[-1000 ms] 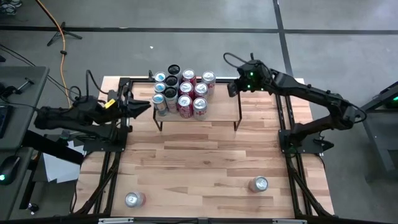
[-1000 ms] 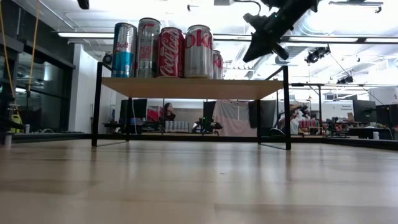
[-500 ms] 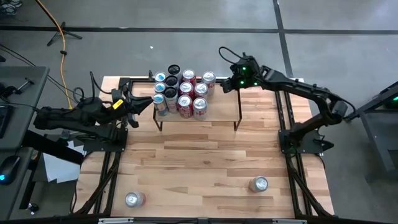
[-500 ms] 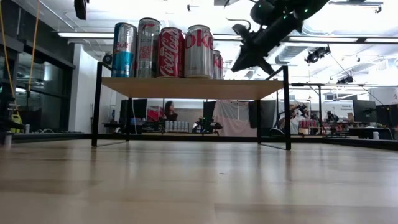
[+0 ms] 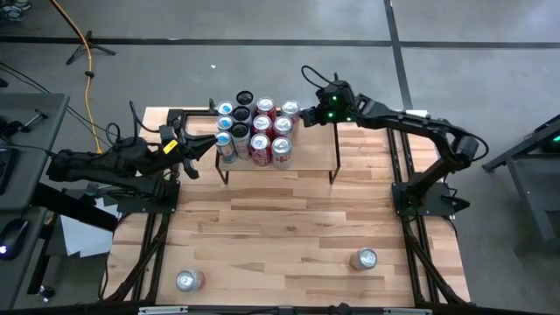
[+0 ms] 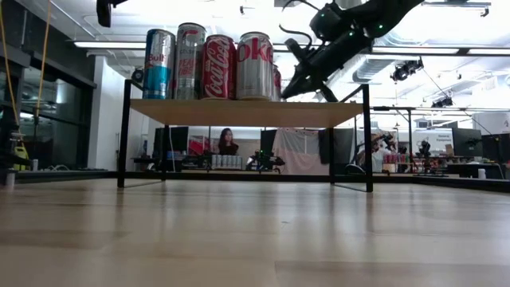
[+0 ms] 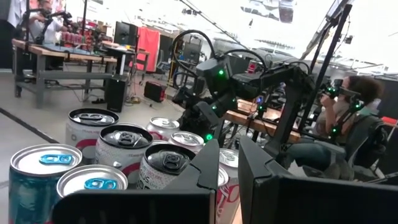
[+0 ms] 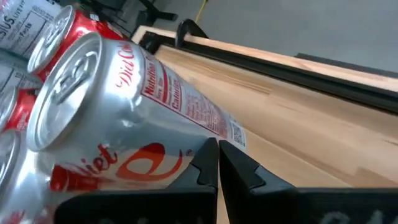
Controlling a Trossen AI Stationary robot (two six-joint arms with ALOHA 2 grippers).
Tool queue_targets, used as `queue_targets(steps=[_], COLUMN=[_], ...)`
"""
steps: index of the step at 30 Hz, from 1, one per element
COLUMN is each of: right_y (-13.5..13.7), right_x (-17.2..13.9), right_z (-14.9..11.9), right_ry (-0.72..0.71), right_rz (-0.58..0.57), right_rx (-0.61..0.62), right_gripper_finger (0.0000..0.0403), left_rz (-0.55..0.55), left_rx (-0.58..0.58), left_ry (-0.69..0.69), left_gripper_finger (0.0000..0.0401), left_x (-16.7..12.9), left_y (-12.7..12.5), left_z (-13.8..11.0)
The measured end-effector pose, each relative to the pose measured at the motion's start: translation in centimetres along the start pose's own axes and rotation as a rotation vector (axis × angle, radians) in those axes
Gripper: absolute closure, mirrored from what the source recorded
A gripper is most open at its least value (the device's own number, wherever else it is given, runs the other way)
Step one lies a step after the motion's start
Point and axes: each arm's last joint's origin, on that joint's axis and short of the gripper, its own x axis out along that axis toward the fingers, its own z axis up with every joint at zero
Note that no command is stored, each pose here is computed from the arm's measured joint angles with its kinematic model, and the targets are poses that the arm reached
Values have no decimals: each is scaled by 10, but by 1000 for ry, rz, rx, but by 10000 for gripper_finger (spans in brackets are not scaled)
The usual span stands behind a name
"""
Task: Place canned beverage on shelf
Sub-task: Put the red-silver soda can aligned with the other red-silver soda cans on the shelf, then put the right pink-white soda can on the shelf
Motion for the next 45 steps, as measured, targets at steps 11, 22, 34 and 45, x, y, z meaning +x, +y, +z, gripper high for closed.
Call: queue_targets(steps=[11, 22, 34, 45], right_y=[9, 10, 58, 110], right_x=[17, -35, -134, -146], right_z=[-4, 16, -14, -38], right_ry=[-38, -128, -94, -178], right_rz=[51, 46, 313, 567], right_rx=[29, -148, -531, -571], right_gripper_finger=[403, 403, 403, 403], left_rz=[0, -41, -116, -174], left_rx=[1, -21, -134, -76], left_ry=[0, -29, -80, -71], left_gripper_finger=[401, 401, 401, 401], left_x=[0, -6, -16, -16], left_y=[0, 2, 4, 2], left_z=[0, 5, 15, 14])
